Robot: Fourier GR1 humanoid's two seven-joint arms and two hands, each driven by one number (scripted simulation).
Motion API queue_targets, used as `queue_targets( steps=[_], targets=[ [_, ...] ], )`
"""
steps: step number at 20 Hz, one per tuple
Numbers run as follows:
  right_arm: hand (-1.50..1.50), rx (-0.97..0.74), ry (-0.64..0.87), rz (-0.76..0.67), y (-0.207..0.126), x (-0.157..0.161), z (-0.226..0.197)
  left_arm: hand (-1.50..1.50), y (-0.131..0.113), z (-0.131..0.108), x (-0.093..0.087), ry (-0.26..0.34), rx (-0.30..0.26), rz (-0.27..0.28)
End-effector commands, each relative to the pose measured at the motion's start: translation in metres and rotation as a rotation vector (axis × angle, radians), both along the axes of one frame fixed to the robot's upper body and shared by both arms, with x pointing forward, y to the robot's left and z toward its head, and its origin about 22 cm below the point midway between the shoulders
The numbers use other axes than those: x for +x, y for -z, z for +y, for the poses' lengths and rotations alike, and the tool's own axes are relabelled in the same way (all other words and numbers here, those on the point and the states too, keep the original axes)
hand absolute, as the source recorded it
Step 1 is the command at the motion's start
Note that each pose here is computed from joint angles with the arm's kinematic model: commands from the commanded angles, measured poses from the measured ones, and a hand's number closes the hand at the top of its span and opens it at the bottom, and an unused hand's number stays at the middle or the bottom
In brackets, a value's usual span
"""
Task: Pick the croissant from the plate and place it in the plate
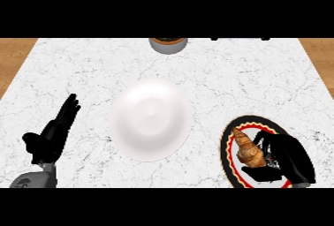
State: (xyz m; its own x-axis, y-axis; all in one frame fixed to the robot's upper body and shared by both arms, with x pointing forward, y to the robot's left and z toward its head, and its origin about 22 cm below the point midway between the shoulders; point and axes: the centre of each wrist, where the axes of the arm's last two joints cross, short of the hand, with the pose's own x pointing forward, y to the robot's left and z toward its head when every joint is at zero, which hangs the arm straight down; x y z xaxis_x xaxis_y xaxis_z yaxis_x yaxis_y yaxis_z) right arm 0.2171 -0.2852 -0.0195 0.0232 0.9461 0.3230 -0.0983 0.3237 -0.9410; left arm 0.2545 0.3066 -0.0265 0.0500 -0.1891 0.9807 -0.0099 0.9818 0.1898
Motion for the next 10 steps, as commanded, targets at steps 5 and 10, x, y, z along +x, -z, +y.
queue_targets(
  steps=[5, 10],
  targets=[
    [1.50, 0.041, -0.037, -0.136, -0.065, -0.038, 0.014, 0.00, 0.010, -0.009, -0.006, 0.000, -0.012, -0.001],
    [1.50, 0.091, -0.067, -0.298, -0.102, -0.050, 0.030, 0.00, 0.002, 0.009, -0.015, 0.007, -0.001, 0.000]
  ],
)
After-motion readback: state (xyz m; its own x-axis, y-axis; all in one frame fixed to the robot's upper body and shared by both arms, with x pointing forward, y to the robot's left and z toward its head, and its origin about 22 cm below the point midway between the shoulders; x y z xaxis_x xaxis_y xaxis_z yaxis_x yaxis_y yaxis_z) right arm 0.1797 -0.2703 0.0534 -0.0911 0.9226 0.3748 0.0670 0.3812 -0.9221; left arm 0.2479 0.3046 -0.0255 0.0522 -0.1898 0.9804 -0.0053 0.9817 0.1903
